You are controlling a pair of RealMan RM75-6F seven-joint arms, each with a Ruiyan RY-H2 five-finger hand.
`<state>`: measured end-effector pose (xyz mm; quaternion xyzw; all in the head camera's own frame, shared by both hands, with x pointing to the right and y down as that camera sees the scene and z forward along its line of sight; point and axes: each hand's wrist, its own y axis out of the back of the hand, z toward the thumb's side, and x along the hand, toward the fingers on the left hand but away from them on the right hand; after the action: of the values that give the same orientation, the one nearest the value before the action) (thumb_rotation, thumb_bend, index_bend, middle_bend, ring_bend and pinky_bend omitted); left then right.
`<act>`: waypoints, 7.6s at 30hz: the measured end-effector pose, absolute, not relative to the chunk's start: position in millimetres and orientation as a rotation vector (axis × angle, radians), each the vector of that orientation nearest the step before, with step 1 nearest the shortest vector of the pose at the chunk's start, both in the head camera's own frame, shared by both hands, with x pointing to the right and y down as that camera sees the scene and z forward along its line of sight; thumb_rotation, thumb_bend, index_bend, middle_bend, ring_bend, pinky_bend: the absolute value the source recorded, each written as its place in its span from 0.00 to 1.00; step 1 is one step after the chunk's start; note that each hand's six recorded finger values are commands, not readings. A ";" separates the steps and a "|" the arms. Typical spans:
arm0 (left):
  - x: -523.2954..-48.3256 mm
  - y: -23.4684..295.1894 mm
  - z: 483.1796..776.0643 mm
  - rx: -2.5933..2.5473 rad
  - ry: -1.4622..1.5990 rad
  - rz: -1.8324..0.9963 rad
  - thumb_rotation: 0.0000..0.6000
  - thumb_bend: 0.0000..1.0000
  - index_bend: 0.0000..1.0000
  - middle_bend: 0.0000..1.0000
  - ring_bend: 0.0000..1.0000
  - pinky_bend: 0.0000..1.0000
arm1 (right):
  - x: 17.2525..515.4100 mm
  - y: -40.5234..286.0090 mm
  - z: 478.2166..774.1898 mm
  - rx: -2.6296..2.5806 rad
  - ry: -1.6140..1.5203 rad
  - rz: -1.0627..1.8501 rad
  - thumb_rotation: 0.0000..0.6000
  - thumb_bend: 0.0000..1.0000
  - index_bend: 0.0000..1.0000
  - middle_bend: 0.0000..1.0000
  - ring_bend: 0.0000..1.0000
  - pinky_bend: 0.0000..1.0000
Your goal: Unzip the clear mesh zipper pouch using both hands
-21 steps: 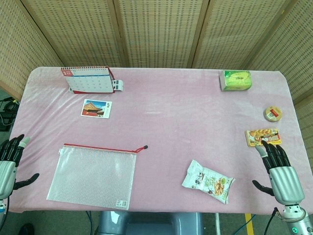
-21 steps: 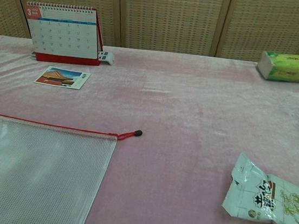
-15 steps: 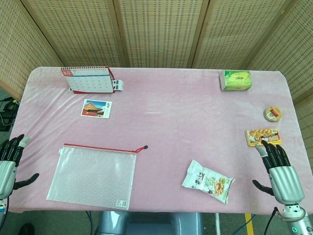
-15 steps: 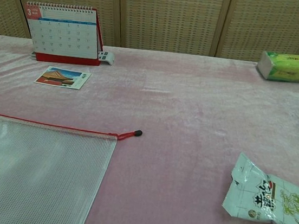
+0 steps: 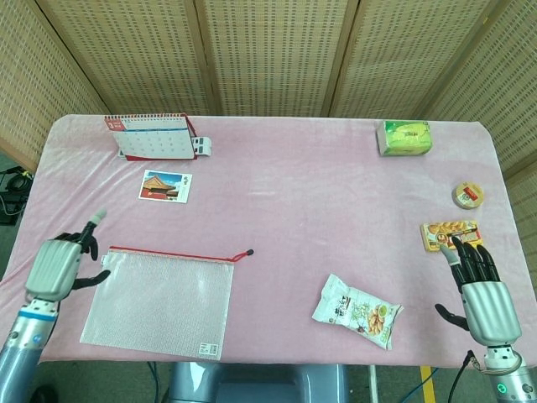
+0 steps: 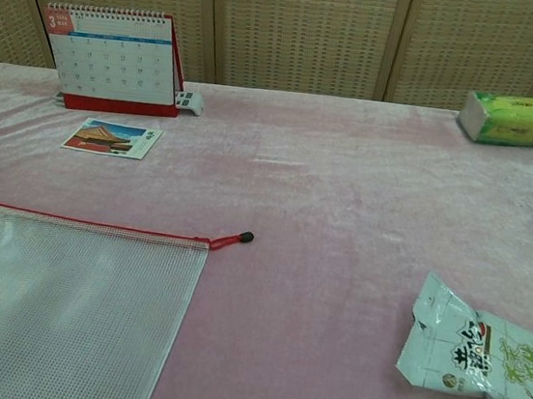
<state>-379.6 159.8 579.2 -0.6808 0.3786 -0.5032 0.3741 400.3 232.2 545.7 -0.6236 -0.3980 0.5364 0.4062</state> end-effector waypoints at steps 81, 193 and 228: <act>-99.6 121.6 742.0 -1.962 0.375 -1.591 1.00 0.57 0.63 0.99 0.87 0.99 | 431.3 210.0 564.4 -1.518 -1.053 1.481 1.00 0.00 0.00 0.00 0.00 0.00; -80.9 51.8 621.4 -2.471 1.006 -0.968 1.00 0.78 0.79 0.99 0.89 1.00 | 146.7 93.7 685.7 -3.001 -1.668 1.302 1.00 0.67 0.73 0.99 0.98 1.00; -174.7 24.2 661.4 -2.352 1.060 -1.242 1.00 0.78 0.80 0.99 0.89 1.00 | 171.5 73.5 655.7 -3.109 -1.900 1.029 1.00 0.76 0.77 1.00 0.98 1.00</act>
<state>-174.7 24.2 661.4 -0.8136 0.3666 -0.4295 0.1386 171.5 73.5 655.7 -0.7789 -0.4760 0.2577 -0.3169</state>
